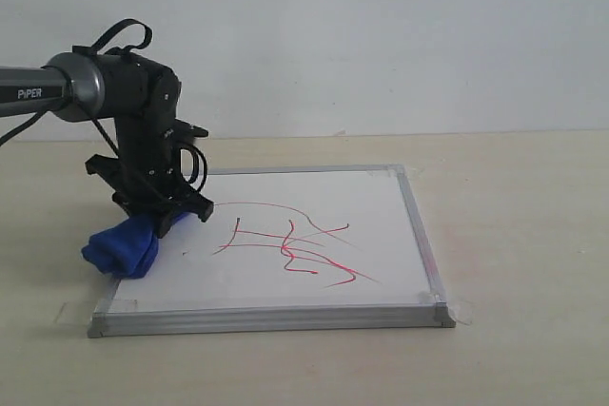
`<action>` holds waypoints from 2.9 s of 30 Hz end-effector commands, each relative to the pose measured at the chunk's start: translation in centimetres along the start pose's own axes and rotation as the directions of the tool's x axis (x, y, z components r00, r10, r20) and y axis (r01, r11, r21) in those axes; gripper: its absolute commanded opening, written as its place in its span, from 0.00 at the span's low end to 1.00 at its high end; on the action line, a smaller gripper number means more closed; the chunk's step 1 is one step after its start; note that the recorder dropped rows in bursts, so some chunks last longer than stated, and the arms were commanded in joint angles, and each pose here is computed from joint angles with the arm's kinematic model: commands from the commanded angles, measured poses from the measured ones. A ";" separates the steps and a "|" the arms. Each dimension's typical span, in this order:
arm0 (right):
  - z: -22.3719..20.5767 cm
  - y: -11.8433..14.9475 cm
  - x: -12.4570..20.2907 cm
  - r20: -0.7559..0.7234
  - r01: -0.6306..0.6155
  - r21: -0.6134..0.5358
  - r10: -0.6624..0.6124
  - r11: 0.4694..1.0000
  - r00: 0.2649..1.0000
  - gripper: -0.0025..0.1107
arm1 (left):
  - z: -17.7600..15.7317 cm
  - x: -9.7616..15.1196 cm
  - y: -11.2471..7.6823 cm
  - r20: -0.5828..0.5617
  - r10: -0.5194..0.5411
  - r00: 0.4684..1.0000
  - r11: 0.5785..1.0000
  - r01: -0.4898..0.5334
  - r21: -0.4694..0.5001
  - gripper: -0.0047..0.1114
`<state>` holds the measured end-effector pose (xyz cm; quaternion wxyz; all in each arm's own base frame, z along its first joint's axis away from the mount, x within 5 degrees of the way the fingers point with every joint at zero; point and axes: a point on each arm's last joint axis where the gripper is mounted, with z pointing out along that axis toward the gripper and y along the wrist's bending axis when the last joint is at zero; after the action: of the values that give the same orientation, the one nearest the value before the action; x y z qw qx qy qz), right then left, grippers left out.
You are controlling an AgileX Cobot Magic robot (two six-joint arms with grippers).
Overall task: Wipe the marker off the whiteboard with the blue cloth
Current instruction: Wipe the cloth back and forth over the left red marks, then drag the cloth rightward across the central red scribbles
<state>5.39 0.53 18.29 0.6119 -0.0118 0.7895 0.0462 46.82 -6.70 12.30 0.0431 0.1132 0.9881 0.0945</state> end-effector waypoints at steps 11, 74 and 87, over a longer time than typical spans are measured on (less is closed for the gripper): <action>0.0 0.0 -0.1 0.012 0.005 0.000 -0.005 1.000 1.000 0.02 | 1.5 1.7 -9.9 -0.145 0.139 0.980 0.952 -0.092 0.292 0.07; 0.0 0.0 -0.1 0.013 0.005 0.000 -0.005 1.000 1.000 0.02 | 0.5 -1.1 -10.9 0.176 0.184 0.967 0.983 -0.183 -0.019 0.07; 0.0 0.0 -0.1 0.013 0.005 0.000 -0.005 1.000 1.000 0.02 | 1.6 -0.8 -4.0 0.075 -0.060 0.995 0.998 0.059 0.011 0.07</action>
<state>5.39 0.53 18.29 0.6119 -0.0118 0.7895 0.0462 47.41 -11.53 11.89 0.1282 0.1004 0.9840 0.0725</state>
